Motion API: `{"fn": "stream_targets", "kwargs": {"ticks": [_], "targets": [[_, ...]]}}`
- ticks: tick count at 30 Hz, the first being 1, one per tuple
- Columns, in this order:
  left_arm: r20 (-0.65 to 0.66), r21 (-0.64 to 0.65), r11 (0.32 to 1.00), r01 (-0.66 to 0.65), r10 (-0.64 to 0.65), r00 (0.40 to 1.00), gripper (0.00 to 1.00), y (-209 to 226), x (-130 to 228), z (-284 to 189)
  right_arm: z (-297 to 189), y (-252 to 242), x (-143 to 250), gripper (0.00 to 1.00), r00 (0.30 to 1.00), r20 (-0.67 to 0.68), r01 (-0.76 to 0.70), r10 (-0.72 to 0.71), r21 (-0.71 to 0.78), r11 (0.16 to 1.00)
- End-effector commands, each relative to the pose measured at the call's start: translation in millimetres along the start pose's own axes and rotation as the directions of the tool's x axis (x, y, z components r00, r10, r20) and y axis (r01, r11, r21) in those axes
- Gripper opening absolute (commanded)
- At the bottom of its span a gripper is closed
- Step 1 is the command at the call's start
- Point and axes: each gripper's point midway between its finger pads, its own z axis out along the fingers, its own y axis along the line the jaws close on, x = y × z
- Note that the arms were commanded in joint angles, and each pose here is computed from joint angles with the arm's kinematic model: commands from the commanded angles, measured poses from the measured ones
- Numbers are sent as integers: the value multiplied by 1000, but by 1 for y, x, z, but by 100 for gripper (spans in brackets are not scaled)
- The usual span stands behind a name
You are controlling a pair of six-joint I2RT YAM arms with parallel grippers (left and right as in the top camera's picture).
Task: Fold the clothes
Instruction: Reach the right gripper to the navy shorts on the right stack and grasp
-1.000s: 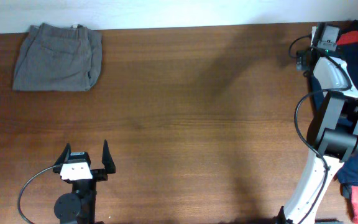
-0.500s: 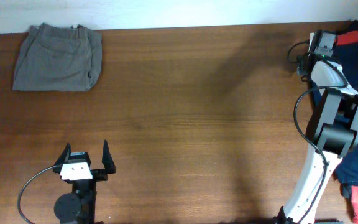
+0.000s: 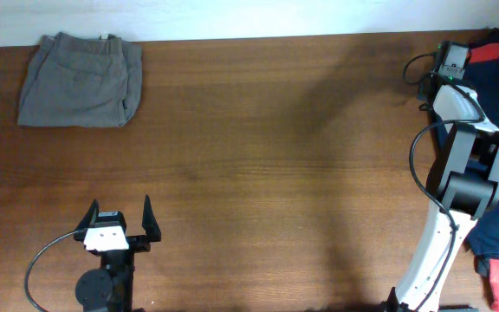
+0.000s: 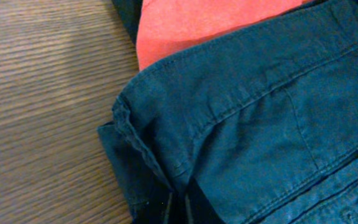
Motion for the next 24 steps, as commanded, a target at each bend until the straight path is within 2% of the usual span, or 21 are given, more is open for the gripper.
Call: {"fn": "stream_targets", "kwargs": {"ticks": [1, 8, 14, 24], "targets": [[1, 7, 1000, -8, 8, 1000, 99, -1, 2, 0, 6, 0, 3, 4, 1000, -6, -28, 28, 4, 1000], [1, 7, 1000, -8, 8, 1000, 99, -1, 2, 0, -6, -5, -6, 4, 999, -15, -33, 33, 3, 999], [1, 7, 1000, -8, 8, 1000, 99, -1, 2, 0, -42, -19, -40, 4, 986, 54, -160, 160, -13, 987], [1, 7, 1000, -8, 8, 1000, 99, -1, 2, 0, -143, 18, -97, 4, 975, 165, -106, 151, -253, 962]]}}
